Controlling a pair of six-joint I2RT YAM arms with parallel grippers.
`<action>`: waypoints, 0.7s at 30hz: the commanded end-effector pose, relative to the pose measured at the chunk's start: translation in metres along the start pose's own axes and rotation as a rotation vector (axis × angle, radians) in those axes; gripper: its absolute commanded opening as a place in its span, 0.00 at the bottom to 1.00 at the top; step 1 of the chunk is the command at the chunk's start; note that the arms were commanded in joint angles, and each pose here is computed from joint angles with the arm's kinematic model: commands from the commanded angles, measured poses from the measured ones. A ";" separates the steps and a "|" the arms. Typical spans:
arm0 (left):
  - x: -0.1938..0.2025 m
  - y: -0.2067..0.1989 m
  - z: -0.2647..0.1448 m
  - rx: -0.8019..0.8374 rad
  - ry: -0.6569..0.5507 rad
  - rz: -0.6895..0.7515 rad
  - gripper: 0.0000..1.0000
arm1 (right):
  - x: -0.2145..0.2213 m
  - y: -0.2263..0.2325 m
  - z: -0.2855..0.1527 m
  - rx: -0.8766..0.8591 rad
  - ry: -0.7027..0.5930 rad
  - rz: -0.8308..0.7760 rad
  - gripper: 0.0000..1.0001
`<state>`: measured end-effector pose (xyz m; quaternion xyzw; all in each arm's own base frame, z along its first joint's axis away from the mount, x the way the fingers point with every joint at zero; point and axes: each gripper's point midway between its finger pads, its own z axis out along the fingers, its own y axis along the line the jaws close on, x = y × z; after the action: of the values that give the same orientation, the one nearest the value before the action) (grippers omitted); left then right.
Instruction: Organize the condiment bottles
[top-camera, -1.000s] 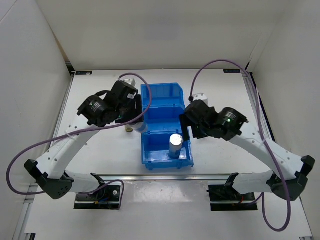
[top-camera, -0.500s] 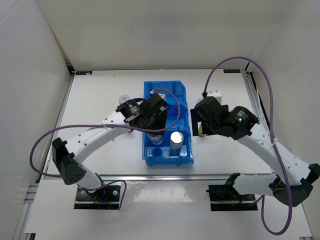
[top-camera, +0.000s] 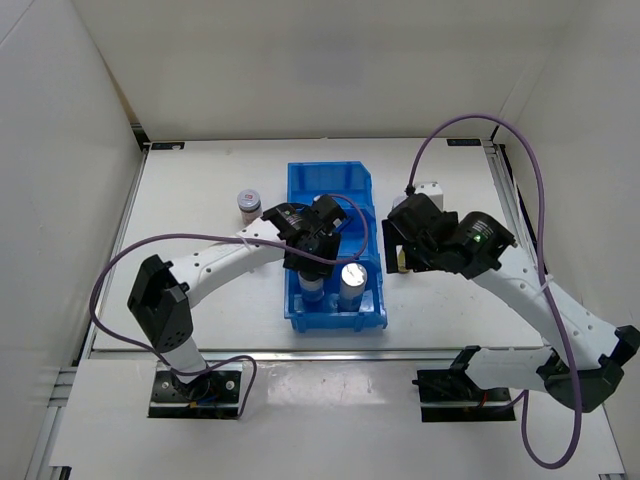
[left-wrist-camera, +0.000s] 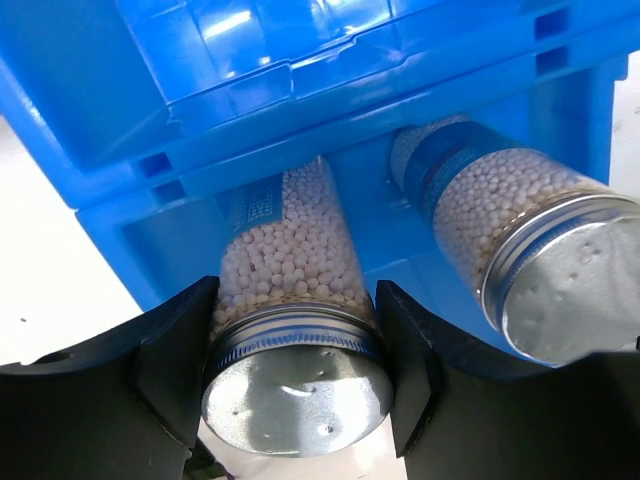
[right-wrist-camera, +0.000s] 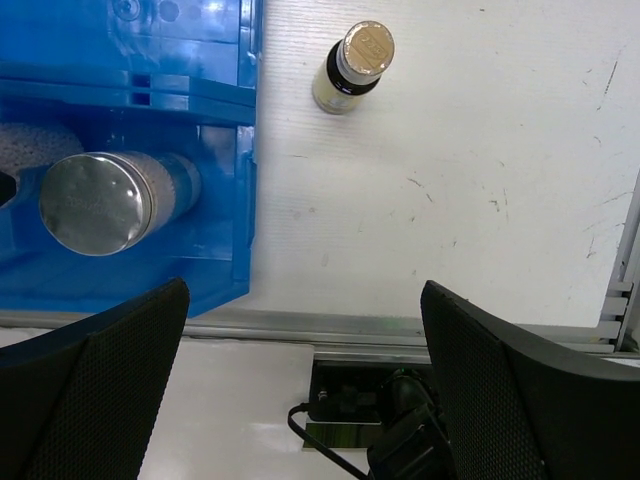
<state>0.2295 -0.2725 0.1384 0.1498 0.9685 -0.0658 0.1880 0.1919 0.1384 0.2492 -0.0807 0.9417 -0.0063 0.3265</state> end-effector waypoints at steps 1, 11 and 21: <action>-0.010 -0.003 0.000 0.042 -0.029 0.000 0.57 | 0.003 -0.003 0.009 0.052 0.020 0.012 1.00; -0.009 -0.004 -0.001 0.063 -0.046 -0.003 0.99 | -0.006 -0.013 0.032 0.062 0.041 0.121 1.00; -0.057 0.023 -0.111 0.118 -0.316 -0.090 0.99 | -0.034 -0.023 0.090 0.067 0.071 0.153 0.95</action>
<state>0.2429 -0.2672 0.1886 0.1302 0.9544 -0.1186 0.2412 0.2543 0.1128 0.2061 0.0099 0.9578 -0.0393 0.2846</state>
